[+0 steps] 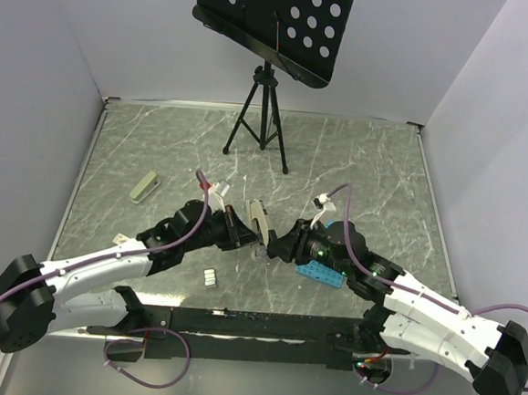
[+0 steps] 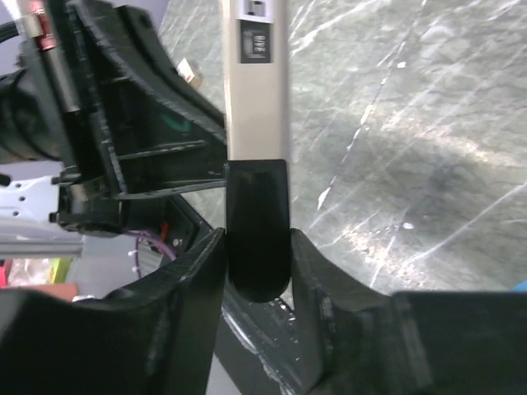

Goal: Unload the staples from the stapler

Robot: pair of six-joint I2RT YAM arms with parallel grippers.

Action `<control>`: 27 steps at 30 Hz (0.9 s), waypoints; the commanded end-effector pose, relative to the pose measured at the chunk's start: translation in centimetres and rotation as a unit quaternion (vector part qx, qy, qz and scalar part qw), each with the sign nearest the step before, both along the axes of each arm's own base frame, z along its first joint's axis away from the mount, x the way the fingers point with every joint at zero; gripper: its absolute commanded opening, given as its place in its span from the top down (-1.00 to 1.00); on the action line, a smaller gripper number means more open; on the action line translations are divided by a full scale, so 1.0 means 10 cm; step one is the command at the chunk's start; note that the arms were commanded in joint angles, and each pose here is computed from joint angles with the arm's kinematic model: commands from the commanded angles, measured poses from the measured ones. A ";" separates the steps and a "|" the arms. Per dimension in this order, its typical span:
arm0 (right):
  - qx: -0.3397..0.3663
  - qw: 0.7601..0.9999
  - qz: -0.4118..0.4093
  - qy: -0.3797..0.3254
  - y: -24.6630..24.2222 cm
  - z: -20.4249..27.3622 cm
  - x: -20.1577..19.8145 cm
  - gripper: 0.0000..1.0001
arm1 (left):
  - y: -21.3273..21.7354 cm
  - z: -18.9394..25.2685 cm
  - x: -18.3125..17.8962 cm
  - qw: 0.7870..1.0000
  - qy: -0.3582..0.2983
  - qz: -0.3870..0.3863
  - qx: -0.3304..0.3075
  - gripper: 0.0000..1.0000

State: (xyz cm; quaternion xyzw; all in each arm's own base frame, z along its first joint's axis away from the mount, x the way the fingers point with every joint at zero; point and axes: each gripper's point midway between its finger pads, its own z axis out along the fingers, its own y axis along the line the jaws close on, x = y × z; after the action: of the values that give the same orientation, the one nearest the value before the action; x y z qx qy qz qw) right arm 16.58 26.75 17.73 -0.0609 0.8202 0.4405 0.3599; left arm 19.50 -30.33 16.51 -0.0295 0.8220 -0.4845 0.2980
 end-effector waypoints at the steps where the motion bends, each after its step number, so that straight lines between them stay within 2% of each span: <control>1: 0.036 0.999 -0.020 -0.016 0.02 0.21 0.06 0.11 | 0.02 0.42 0.15 0.996 -0.042 0.044 -0.071 0.98; 4: 0.030 0.999 -0.014 -0.014 0.04 0.16 0.05 -0.26 | 0.05 0.49 0.14 0.993 -0.041 0.050 -0.103 0.98; 5: 0.031 0.999 -0.011 -0.015 0.05 0.15 0.05 -0.29 | 0.05 0.50 0.14 0.992 -0.040 0.051 -0.108 0.98; 7: 0.031 0.999 -0.004 -0.010 0.07 0.09 0.03 -0.30 | 0.04 0.50 0.14 0.993 -0.037 0.050 -0.104 0.98; 11: 0.035 0.999 0.000 -0.013 0.09 0.06 0.03 -0.15 | 0.04 0.50 0.15 0.993 -0.033 0.053 -0.101 0.98; 16: 0.024 1.000 0.015 -0.011 0.16 0.04 0.04 -0.16 | 0.01 0.53 0.15 0.992 -0.028 0.048 -0.110 0.98; 21: 0.034 0.999 0.010 -0.019 0.15 0.06 0.05 0.18 | -0.04 0.52 0.14 0.993 -0.017 0.039 -0.113 0.98; 22: 0.036 0.999 0.009 -0.024 0.14 0.09 0.05 0.29 | -0.05 0.52 0.15 0.992 -0.016 0.041 -0.115 0.98; 23: 0.036 0.999 0.006 -0.029 0.12 0.10 0.06 0.56 | -0.05 0.51 0.15 0.992 -0.015 0.042 -0.116 0.98; 26: 0.034 0.998 -0.019 -0.041 0.02 0.17 0.10 0.81 | -0.05 0.51 0.17 0.992 -0.025 0.043 -0.112 0.98; 27: 0.021 0.999 -0.029 -0.040 -0.04 0.14 0.11 0.82 | -0.04 0.48 0.18 0.994 -0.041 0.039 -0.092 0.98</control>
State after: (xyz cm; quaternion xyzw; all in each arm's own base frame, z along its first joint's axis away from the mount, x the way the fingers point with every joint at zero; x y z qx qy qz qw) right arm 16.68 27.43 16.70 -0.0655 0.8167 0.4479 0.3579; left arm 20.17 -29.46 15.94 -0.0971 0.8096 -0.4978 0.2955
